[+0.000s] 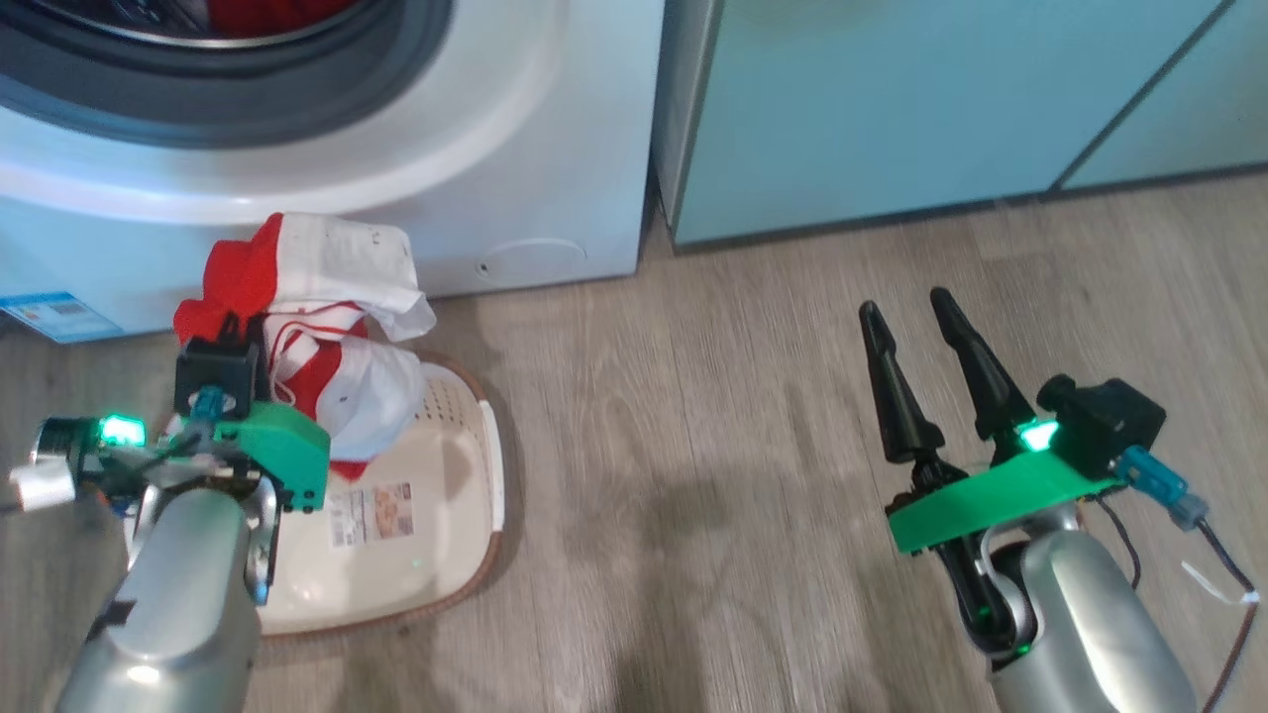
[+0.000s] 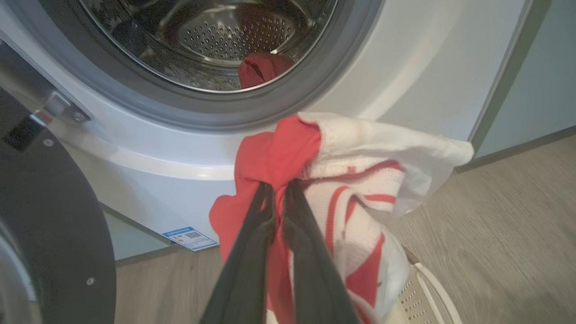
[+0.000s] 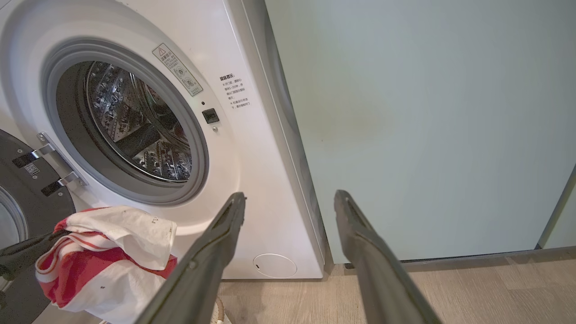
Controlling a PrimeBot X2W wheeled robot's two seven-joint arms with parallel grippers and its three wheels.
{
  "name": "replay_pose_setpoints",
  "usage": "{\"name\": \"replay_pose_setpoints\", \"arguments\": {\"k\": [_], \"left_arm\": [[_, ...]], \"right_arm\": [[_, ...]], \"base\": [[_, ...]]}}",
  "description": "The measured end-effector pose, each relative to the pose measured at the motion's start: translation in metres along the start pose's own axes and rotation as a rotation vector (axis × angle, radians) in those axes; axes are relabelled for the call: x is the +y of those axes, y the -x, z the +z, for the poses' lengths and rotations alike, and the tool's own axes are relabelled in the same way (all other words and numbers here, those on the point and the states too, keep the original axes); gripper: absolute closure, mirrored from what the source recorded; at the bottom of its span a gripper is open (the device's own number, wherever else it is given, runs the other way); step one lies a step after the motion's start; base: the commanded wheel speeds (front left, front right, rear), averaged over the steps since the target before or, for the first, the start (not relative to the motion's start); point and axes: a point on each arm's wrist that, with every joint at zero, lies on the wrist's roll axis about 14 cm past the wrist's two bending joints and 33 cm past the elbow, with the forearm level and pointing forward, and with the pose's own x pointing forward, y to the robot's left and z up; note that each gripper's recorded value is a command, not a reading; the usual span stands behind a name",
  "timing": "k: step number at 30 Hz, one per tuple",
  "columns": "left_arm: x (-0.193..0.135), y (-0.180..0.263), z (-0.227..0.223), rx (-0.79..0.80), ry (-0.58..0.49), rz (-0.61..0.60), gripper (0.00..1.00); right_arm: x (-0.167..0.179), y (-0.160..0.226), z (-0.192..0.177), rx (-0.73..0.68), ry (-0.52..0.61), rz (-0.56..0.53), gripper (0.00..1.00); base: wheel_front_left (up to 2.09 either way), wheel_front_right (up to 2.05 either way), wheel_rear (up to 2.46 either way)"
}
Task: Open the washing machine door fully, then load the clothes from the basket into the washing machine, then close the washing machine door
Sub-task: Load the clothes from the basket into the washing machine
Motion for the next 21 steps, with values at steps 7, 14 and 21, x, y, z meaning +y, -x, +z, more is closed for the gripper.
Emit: {"name": "replay_pose_setpoints", "arguments": {"k": [7,14,21], "left_arm": [[0.014,0.034,0.063,-0.202,0.025,0.046,1.0],[0.027,0.072,0.105,-0.35,0.031,0.098,1.0],[0.018,0.092,0.12,-0.411,0.044,0.089,1.0]], "right_arm": [[0.008,0.016,0.01,-0.025,-0.005,0.015,0.0],[0.015,0.028,0.019,-0.05,-0.009,0.034,0.0],[0.014,0.031,0.022,-0.061,-0.002,0.031,0.0]], "base": [[0.0,0.0,0.0],[0.0,0.0,0.0],[0.0,0.0,0.0]]}}
